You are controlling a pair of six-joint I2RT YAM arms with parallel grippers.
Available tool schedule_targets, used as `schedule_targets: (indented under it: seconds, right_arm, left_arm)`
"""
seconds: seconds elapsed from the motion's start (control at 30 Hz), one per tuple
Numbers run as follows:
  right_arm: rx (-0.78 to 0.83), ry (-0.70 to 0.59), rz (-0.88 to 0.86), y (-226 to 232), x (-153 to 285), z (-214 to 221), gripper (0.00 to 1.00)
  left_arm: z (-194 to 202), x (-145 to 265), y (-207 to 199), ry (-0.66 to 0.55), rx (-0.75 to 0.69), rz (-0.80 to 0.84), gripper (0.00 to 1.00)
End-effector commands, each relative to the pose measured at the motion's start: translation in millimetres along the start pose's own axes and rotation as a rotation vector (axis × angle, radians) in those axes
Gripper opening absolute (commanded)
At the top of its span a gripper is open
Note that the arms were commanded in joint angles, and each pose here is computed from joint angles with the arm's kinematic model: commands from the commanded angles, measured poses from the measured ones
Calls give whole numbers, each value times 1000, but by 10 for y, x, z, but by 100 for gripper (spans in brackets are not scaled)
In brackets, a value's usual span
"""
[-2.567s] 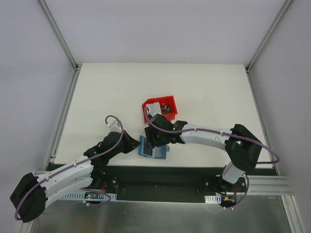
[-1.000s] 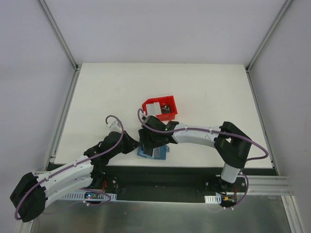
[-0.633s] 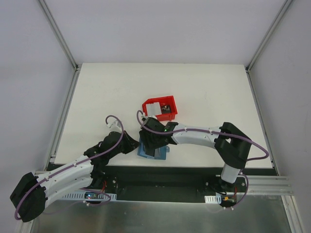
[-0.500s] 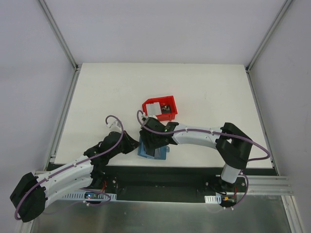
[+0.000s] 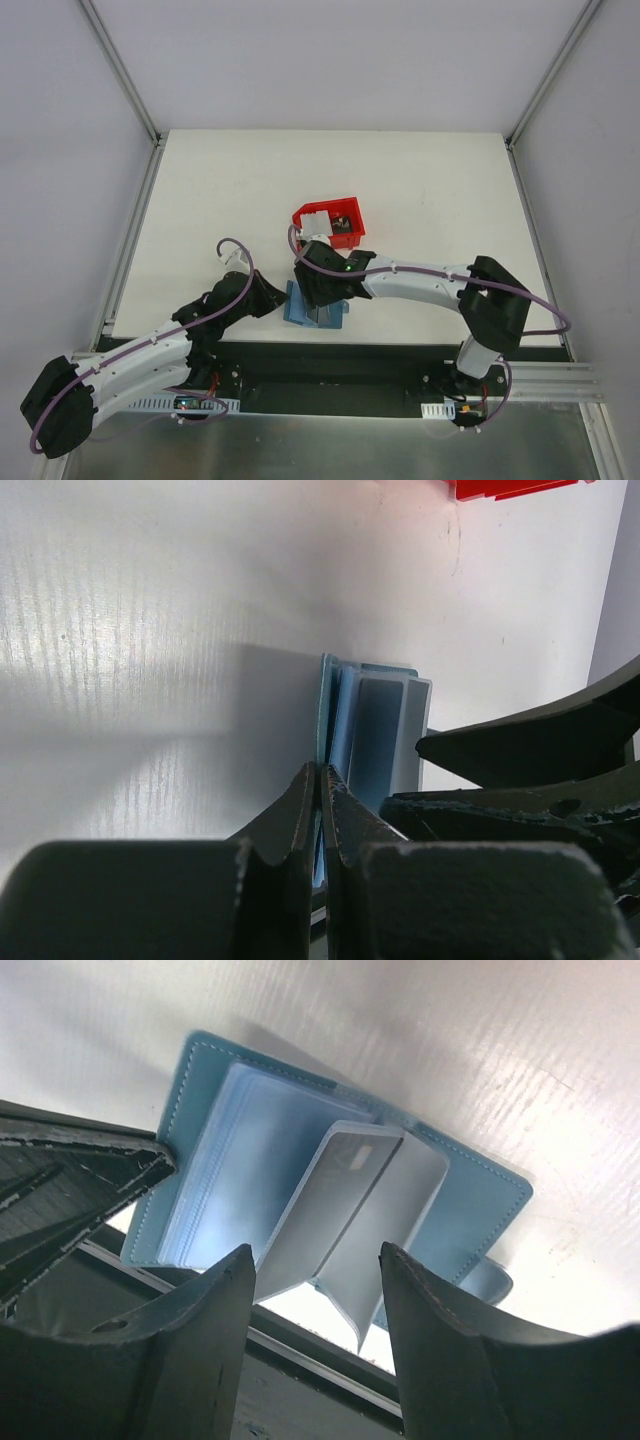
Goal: Put the credit cards into the card holder
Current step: Turn over the card slot in the card holder.
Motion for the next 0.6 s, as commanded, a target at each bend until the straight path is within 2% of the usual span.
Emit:
schedule_targets:
  seconds: [0.0, 0.57]
  right_arm:
    - [13, -25, 29, -86, 200, 30, 55]
    - [-33, -4, 136, -464, 279, 370, 52]
  left_arm:
    - [-2, 8, -15, -12, 9, 10, 0]
    - [22, 0, 31, -5, 12, -9, 0]
Point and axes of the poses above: each gripper's point midway between its finger pads, its own x axis back along the fingers, its own y axis along the line the jaws close on, z = x × y, the point moved 7 cm from there along x, back along the fingers
